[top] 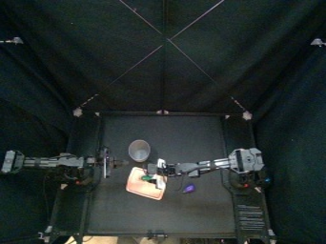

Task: Pick the green pepper then place it on the pink plate
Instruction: Drop green pepper on the pink plate and return to neutral

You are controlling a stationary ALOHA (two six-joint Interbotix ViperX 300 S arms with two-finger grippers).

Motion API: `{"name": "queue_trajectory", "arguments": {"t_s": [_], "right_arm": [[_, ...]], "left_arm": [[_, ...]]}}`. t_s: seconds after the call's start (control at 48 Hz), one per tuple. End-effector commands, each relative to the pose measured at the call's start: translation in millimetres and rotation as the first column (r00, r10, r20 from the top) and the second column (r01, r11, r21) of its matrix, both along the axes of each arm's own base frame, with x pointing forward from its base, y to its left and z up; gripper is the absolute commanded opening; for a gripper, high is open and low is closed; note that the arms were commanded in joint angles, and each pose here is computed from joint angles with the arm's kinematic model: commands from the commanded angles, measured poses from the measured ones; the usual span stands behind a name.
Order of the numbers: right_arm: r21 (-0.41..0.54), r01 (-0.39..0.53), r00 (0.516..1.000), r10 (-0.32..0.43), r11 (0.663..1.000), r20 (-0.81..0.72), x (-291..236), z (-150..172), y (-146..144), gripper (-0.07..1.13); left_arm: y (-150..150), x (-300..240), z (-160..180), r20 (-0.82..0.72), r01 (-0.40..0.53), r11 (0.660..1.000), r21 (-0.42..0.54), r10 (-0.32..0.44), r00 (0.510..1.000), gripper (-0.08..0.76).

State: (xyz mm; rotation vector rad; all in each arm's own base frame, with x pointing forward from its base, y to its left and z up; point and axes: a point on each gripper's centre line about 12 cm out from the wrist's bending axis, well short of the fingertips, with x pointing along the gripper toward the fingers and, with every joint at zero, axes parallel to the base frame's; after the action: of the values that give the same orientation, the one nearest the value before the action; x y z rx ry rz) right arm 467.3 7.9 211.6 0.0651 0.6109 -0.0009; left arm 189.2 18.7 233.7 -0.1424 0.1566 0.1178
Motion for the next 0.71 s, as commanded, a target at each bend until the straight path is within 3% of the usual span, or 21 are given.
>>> {"name": "queue_trajectory", "arguments": {"t_s": [0.021,0.292,0.708], "right_arm": [[-0.027,0.0,0.984,0.005,1.0,0.179,-22,41,-4,0.85],[-0.079,0.011,0.888,0.027,0.997,0.46,-75,51,-15,0.85],[-0.075,0.058,0.831,-0.006,0.995,0.556,-152,54,-26,0.85]], "left_arm": [[0,3,8,0.023,0.004,1.0,0.019,-0.004,1.0,0.081],[-1,3,11,0.033,0.019,0.998,0.058,-0.021,0.999,0.081],[-2,3,15,0.06,0.019,0.998,0.067,-0.023,0.998,0.079]]}}
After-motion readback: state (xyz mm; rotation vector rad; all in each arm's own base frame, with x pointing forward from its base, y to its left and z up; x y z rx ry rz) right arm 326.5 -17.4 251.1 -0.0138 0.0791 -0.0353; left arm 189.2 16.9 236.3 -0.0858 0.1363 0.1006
